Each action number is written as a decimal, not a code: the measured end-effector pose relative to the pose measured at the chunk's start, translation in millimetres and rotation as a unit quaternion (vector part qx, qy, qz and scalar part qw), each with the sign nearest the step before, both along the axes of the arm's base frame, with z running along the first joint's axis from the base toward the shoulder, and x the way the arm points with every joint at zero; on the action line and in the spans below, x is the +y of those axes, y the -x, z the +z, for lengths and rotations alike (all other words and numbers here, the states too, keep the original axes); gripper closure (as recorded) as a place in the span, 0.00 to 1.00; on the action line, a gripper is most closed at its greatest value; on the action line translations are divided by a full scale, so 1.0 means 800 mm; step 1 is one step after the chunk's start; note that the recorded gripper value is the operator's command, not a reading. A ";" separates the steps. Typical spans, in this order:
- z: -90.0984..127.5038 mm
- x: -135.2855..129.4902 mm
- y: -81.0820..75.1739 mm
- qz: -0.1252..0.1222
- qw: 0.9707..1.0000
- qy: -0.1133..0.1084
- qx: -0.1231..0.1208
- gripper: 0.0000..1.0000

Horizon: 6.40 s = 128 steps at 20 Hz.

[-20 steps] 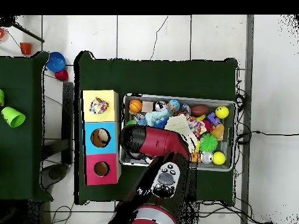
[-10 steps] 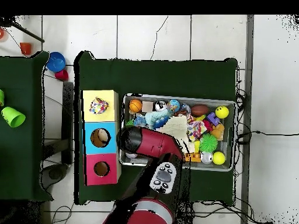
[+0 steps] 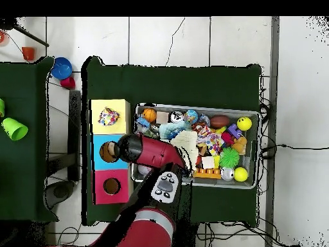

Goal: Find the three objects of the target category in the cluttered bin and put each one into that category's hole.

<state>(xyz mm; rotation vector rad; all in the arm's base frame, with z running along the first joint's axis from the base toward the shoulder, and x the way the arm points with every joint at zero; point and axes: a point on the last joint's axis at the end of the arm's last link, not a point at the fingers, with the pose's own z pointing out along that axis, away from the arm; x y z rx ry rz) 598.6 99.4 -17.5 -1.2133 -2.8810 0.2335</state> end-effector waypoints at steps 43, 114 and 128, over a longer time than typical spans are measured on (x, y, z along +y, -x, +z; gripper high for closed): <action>0.096 -0.142 -0.025 -0.041 0.999 0.036 -0.006 0.00; 0.044 -0.318 0.020 0.021 0.998 0.052 -0.023 0.00; 0.121 -0.320 -0.005 -0.004 1.000 0.018 -0.009 0.00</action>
